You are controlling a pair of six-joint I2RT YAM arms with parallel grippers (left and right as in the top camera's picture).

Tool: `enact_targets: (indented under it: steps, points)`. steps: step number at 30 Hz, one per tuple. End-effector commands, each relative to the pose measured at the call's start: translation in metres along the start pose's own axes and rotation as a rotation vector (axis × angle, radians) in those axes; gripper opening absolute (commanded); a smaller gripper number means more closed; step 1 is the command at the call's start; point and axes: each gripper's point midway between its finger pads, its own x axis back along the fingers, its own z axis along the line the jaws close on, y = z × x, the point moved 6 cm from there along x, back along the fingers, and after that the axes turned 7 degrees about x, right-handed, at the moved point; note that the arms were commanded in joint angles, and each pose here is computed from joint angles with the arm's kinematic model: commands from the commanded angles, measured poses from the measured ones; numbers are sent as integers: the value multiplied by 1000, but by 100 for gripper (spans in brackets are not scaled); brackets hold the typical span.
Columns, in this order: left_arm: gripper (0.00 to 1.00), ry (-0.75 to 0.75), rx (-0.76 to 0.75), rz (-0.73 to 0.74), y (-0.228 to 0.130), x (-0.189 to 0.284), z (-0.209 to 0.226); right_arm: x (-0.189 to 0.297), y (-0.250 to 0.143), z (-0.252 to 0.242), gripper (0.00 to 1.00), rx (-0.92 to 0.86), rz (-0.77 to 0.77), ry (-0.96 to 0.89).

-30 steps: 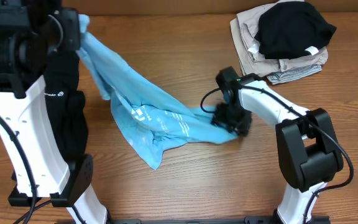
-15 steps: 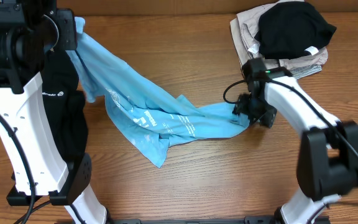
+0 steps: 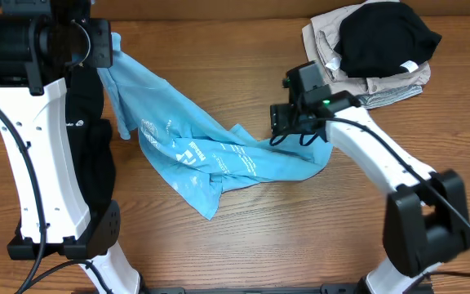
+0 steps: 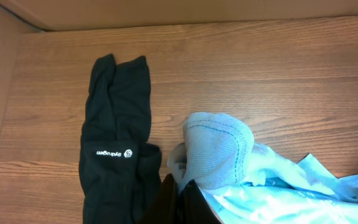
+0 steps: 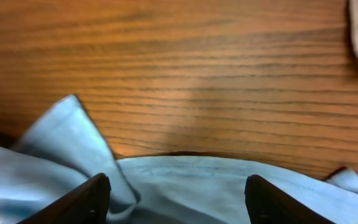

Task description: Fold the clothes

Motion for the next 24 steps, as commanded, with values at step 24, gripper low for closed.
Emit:
enact_targets:
  steps: [24]
  points:
    - [4,-4,1,14,-1,-4,0,-71,-27,-21,59,162,173,-109]
